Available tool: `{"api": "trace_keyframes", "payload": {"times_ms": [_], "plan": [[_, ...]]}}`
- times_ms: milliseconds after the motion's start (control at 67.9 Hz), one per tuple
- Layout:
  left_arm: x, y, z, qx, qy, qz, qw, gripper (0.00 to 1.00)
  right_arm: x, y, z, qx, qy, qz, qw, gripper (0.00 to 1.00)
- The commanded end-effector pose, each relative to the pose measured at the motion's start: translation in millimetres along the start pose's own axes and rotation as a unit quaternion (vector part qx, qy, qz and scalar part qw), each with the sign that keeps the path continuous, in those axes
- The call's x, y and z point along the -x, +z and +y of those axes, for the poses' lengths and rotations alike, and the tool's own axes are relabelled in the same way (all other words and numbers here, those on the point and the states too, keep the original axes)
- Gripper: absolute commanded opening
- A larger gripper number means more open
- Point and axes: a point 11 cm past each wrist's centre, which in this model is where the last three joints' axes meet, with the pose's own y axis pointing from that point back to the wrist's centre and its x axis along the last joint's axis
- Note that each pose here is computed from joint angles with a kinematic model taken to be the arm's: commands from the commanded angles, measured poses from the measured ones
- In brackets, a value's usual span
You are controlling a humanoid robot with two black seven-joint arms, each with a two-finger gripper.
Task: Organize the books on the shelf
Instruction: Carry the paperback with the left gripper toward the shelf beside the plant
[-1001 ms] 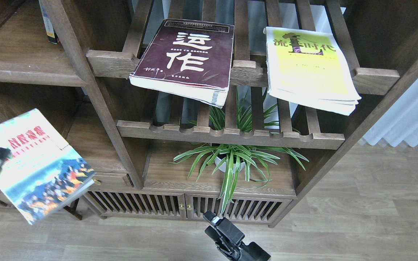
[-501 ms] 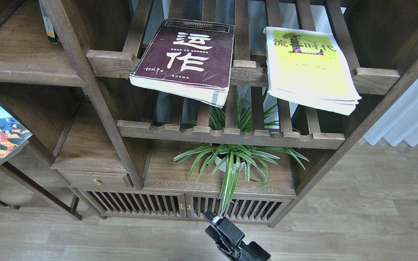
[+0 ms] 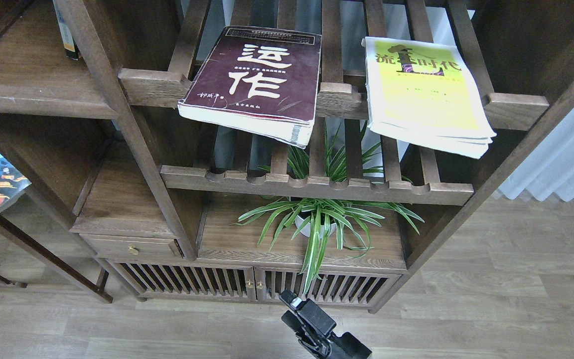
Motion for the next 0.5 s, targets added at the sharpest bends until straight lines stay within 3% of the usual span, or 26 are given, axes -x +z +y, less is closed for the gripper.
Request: {"api": "trace_keyframes", "payload": {"times_ms": [0, 265, 486], "plan": [[0, 1, 0, -0.011, 0.001, -0.018, 1.000, 0.16, 0, 1, 0, 0.001, 0.000, 0.000, 1.000, 0.99], [4, 12, -4, -0.031, -0.004, -0.044, 0.999, 0.15, 0, 0, 0, 0.000, 0.000, 0.001, 1.000, 0.99], [20, 49, -20, -0.016, -0.030, -0.097, 0.995, 0.16, 1, -1, 0, -0.001, -0.001, 0.001, 1.000, 0.99]]}}
